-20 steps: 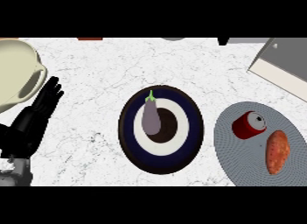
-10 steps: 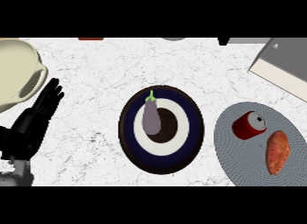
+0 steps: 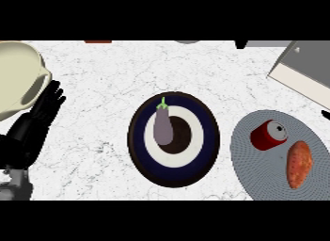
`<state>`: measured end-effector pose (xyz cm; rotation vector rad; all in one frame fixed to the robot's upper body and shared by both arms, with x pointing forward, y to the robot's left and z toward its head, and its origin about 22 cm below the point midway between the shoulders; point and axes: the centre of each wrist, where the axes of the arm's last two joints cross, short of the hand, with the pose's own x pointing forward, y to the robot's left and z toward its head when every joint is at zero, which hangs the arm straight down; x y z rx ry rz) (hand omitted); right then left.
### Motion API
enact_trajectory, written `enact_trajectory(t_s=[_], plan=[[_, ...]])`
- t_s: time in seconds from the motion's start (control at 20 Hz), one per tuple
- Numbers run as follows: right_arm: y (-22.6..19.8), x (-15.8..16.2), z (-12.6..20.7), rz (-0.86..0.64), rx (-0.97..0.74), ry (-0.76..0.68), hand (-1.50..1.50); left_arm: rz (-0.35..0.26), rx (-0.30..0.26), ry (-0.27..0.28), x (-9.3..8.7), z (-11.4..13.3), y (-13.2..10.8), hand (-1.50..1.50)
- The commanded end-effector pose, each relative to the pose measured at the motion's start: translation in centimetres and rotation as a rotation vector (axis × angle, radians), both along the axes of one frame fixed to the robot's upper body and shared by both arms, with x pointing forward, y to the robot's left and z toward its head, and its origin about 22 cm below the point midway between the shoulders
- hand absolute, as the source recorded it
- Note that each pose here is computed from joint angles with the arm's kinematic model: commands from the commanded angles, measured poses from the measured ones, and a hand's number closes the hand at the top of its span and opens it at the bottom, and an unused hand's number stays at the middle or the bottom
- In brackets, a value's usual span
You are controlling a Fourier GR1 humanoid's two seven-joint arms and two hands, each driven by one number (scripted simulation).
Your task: Pick the sweet potato from the placemat and place it in the tiered shelf
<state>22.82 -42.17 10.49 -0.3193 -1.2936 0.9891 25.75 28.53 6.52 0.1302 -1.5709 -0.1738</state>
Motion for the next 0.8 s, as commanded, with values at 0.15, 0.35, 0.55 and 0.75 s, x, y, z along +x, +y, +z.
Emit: enact_trajectory(t_s=[0.15,0.35,0.55,0.75], plan=[[2.8,1.5,-0.6,0.032,-0.088,0.052,-1.50,-0.007,0.007,0.016,-1.3,0.7,0.0,0.00],[3.7,-0.7,-3.9,0.062,-0.127,0.150,-1.50,0.016,0.004,-0.011,-0.3,-0.8,-0.9,0.00],[4.4,0.1,-1.7,0.064,-0.200,0.183,-1.50,-0.021,-0.005,0.031,-0.1,0.0,-1.0,0.00],[3.9,0.7,-1.7,0.041,-0.254,0.170,-1.50,0.005,0.003,-0.013,-1.0,-0.8,-0.6,0.00]])
